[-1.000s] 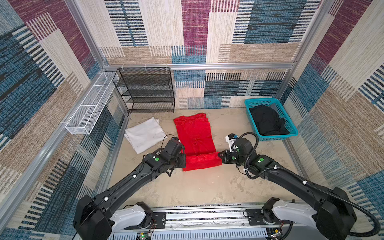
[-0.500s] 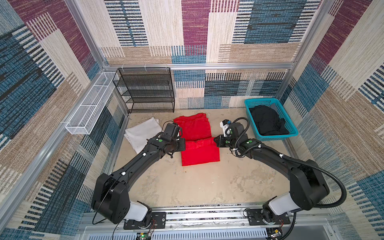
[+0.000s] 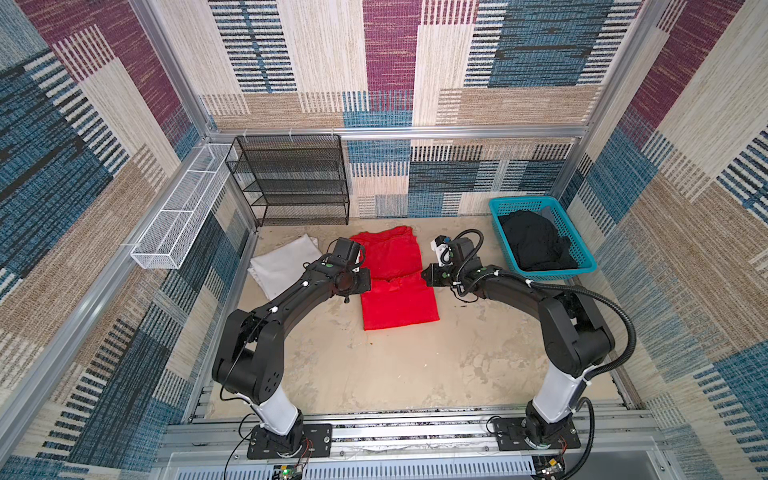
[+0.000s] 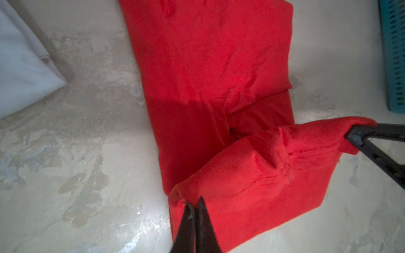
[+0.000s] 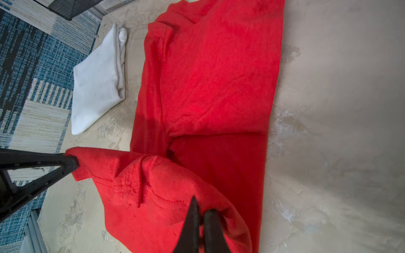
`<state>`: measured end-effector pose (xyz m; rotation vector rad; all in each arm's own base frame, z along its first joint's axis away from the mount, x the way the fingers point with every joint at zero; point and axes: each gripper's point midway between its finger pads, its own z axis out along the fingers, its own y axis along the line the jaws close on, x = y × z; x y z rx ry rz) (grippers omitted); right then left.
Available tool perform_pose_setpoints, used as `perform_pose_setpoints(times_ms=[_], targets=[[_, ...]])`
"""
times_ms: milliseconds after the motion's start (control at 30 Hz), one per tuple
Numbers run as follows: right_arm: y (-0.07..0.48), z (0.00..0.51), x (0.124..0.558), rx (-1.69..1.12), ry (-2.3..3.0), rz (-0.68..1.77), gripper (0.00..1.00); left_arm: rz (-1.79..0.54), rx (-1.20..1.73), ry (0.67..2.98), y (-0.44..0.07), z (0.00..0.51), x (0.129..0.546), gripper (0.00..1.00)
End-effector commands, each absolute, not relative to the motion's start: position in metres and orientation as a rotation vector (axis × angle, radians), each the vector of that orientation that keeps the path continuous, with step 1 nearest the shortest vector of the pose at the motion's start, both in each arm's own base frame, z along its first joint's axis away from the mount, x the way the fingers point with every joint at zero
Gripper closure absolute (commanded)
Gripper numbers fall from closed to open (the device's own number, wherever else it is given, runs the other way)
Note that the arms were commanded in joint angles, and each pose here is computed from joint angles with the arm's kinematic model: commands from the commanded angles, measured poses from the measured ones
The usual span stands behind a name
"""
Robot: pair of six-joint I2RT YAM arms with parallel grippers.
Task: Fold and stack the t-shirts
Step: 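Fold the held end over toward the far end with both grippers, then release the folded end and press it flat with both grippers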
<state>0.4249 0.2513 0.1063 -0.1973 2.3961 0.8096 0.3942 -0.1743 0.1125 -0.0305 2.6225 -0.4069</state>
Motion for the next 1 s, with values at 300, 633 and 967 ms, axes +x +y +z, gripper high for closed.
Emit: perform_pose_setpoints(times_ms=[300, 633, 967], targets=[[0.261, 0.079, 0.449, -0.251, 2.416, 0.818, 1.0, -0.443, -0.039, 2.634, -0.174, 0.086, 0.421, 1.0], [0.246, 0.125, 0.435, -0.289, 2.292, 0.753, 0.48, -0.48, -0.023, 2.551, -0.174, 0.11, 0.418, 0.68], [0.254, 0.099, 0.37, -0.244, 2.365, 0.93, 0.68, -0.634, 0.032, 2.541, -0.215, 0.106, 0.383, 0.65]])
